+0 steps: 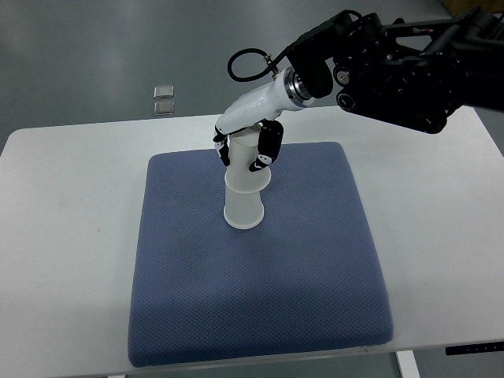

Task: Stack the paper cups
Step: 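Lower the held cup onto the upside-down cup on the pad, then open the right hand fingers and release the stacked cup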

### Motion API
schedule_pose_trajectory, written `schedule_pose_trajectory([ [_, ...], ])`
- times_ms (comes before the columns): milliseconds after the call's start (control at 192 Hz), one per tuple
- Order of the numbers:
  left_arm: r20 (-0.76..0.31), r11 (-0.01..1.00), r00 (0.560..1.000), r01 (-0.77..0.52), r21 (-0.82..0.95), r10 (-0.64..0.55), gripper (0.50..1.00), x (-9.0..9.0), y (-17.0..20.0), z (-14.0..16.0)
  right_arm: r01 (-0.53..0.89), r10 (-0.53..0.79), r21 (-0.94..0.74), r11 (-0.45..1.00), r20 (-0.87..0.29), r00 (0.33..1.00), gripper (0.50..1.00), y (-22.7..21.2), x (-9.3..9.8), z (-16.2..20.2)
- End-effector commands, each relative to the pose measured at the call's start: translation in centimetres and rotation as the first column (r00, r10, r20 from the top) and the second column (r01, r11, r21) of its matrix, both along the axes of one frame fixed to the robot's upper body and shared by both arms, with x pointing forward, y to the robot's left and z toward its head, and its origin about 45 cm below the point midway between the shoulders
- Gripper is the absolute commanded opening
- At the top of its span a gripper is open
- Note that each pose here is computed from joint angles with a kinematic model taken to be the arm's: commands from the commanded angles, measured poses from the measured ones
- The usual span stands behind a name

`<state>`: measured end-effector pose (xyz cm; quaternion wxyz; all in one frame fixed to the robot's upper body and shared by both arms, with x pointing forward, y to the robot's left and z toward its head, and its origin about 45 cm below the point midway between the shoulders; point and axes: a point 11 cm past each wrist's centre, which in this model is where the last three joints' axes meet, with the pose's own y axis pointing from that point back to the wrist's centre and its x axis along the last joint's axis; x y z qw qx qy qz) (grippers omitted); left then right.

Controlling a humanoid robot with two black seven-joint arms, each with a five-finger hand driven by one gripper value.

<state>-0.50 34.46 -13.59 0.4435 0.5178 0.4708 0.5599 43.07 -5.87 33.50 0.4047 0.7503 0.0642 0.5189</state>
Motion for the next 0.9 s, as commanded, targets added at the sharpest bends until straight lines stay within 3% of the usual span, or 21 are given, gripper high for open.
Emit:
schedule_pose_trajectory([
  [0,0.001,1.000,1.000,0.000,-0.001,0.000,1.000,0.0,0.0,0.0,0.000,0.000,0.000,1.000,0.002,1.000,0.641,0.0,0.0,0.1],
  [714,0.001,1.000,1.000,0.000,-0.001,0.000,1.000,0.0,0.0,0.0,0.002,-0.001,0.013,1.000,-0.018,1.000,0.643,0.2,-0.2,-0.7],
  [839,0.001,1.000,1.000,0.000,0.001,0.000,1.000,0.0,0.0,0.0,0.008,-0.008,0.020,1.000,-0.020,1.000,0.672,0.1,-0.1,-1.0],
  [896,-0.001,1.000,1.000,0.000,0.001,0.000,1.000,0.0,0.0,0.0,0.013,-0.012,0.030,0.999,-0.013,1.000,0.737,0.0,0.0,-1.3],
])
